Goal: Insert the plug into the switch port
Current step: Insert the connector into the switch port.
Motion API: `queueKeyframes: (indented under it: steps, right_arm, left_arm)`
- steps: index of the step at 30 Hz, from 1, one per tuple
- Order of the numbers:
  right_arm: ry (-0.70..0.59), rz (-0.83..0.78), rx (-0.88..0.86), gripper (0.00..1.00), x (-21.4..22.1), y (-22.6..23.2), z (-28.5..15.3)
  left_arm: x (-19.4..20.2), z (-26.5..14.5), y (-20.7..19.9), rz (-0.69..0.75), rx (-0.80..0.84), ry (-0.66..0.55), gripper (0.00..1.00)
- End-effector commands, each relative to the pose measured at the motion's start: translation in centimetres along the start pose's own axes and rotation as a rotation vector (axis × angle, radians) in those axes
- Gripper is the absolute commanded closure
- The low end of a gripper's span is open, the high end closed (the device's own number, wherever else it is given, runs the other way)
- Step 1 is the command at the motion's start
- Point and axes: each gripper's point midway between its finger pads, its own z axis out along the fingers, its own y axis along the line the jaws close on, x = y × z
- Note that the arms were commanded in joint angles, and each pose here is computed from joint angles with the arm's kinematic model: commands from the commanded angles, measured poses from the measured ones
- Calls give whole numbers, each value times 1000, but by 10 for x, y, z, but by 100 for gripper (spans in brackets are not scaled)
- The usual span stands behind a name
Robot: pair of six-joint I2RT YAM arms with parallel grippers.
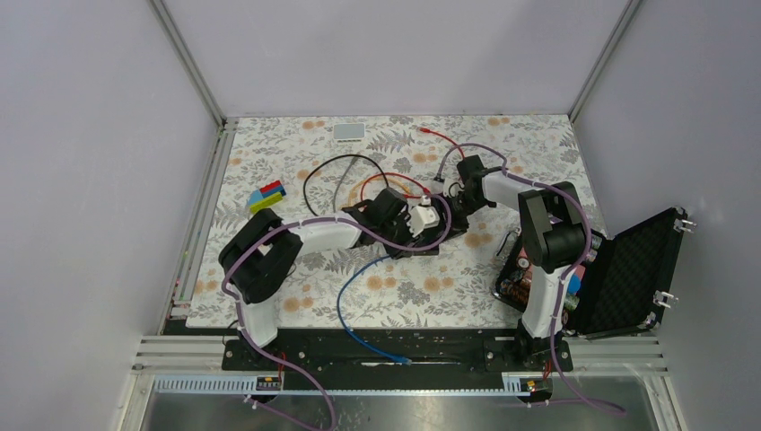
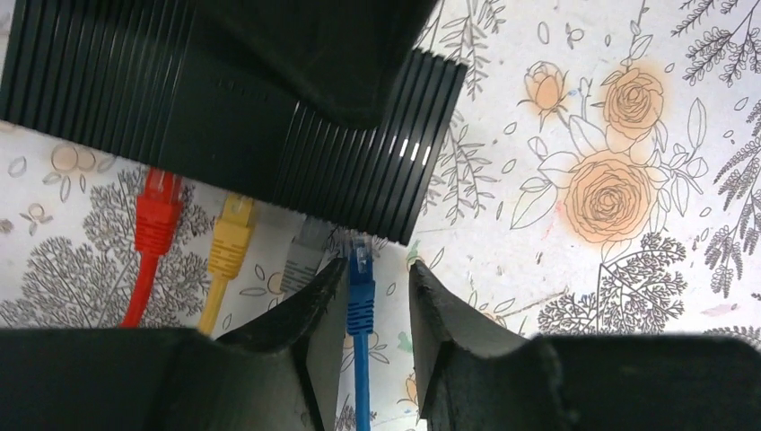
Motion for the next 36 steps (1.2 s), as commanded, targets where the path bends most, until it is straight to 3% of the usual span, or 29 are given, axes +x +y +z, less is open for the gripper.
queueKeyframes:
  steps: [1, 14, 20, 29, 33, 36]
  right_arm:
    - [37, 6, -12, 48, 8, 4, 4]
    - [39, 8, -13, 48, 8, 4, 4]
    - [39, 10, -13, 48, 9, 4, 4]
    - [38, 11, -14, 48, 9, 4, 4]
    - [34, 7, -9, 48, 9, 4, 2]
    - [34, 9, -5, 48, 8, 3, 2]
  left_arm:
    - [-28, -4, 9, 140, -81, -82, 69]
    - [-14, -33, 15, 204, -165, -13, 64]
    - [6, -24, 10, 177, -116, 76, 66]
    - [16, -7, 13, 141, -124, 72, 68]
    - [21, -1, 13, 136, -115, 84, 78]
    - [22, -2, 13, 140, -119, 80, 99]
